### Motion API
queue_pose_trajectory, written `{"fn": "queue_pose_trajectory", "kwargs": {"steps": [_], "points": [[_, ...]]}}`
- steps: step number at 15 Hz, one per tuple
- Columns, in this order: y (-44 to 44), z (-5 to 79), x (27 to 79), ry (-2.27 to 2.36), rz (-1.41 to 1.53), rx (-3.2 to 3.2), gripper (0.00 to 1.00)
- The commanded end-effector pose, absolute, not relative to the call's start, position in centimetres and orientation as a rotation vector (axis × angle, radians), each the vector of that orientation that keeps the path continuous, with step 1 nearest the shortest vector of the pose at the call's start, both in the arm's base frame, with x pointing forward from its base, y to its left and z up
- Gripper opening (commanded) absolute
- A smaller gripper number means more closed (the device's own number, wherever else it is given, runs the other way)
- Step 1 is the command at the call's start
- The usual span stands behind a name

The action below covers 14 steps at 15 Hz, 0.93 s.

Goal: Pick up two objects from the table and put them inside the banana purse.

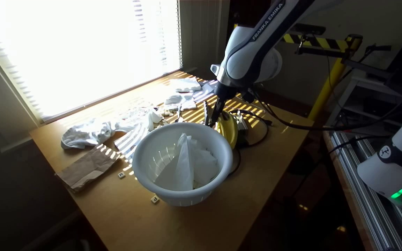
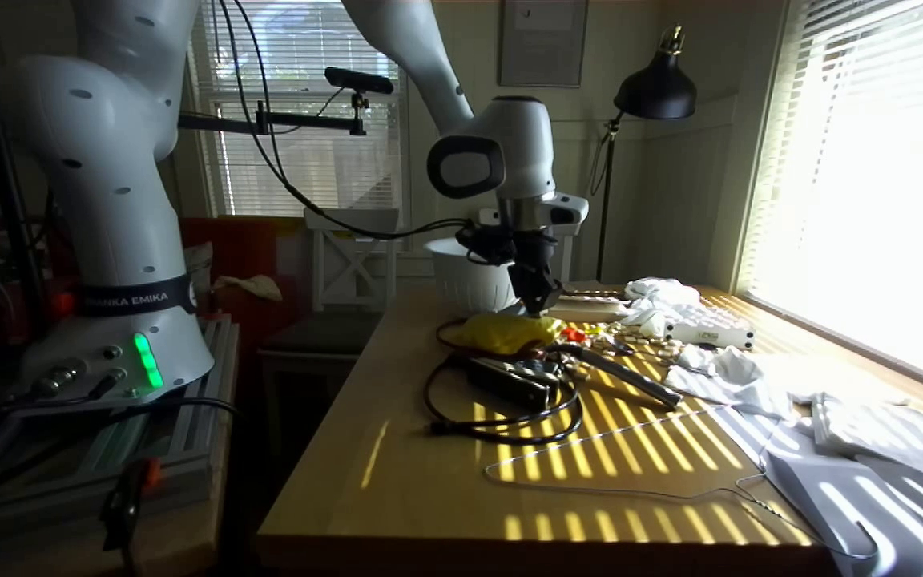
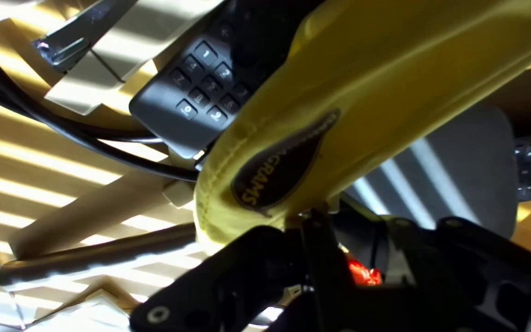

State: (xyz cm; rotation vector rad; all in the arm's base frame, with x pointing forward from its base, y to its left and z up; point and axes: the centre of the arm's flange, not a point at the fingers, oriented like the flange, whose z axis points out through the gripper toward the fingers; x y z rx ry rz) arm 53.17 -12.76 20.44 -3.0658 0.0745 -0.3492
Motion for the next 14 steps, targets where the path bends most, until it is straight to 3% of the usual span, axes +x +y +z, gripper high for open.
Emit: {"fn": "queue_pose_trajectory", "kwargs": {"steps": [1, 9, 14], "points": [[-12.4, 23.2, 52.7, 0.010, -0.306, -3.076, 0.03], [-11.4, 26.5, 51.3, -0.103, -0.258, -3.019, 0.03], [-10.7, 23.7, 52.8, 0.016, -0.422, -3.030, 0.03]]}}
